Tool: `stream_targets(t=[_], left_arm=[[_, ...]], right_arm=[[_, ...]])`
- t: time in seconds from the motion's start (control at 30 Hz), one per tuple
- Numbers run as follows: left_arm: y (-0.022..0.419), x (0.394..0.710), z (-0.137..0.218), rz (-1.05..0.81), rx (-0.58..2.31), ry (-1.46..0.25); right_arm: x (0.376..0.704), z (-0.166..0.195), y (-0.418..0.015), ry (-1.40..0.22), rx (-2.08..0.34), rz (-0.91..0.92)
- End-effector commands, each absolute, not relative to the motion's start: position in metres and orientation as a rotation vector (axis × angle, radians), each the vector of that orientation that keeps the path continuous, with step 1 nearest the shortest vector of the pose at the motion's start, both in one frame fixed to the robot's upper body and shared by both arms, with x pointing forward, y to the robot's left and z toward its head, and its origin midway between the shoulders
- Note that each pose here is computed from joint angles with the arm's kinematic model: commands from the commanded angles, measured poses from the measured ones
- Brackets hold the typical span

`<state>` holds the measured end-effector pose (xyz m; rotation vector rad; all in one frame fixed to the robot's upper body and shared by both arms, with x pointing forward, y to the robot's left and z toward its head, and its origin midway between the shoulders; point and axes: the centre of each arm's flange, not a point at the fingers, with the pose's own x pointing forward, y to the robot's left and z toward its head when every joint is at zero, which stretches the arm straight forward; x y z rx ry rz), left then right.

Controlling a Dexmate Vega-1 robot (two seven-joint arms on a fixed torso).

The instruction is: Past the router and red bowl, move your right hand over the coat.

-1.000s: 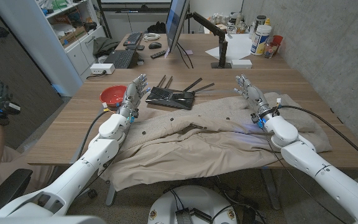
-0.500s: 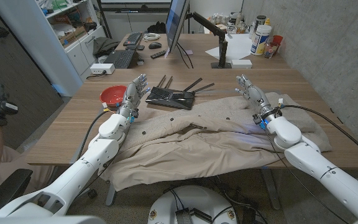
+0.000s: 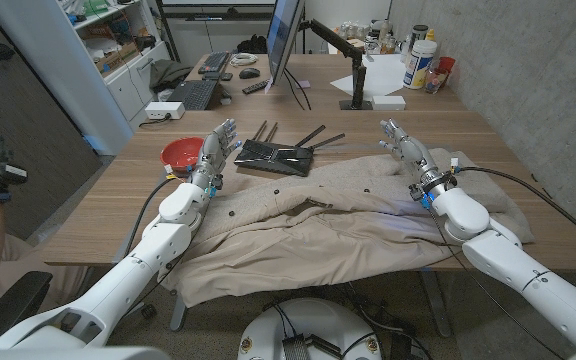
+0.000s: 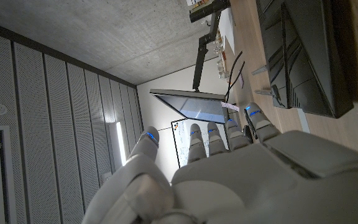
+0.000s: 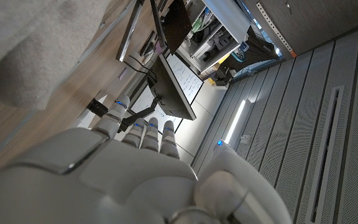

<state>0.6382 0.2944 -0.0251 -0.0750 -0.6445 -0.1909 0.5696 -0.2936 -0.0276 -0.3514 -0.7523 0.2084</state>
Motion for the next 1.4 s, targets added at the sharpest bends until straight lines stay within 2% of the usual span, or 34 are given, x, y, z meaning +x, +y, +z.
stream_targets(t=[0.03,0.67,1.4], left_arm=[[0.295,0.638,-0.025,-0.189,-0.075,-0.644],[0.293,0.64,-0.026,-0.19,-0.068,-0.636],[0.294,0.64,-0.026,-0.188,-0.072,-0.638]], right_arm=[[0.563,-0.028,-0.294,-0.752,-0.402,0.201],[0.54,-0.021,-0.297,-0.775,-0.626,0.135],[0.526,-0.021,-0.286,-0.81,-0.779,0.108]])
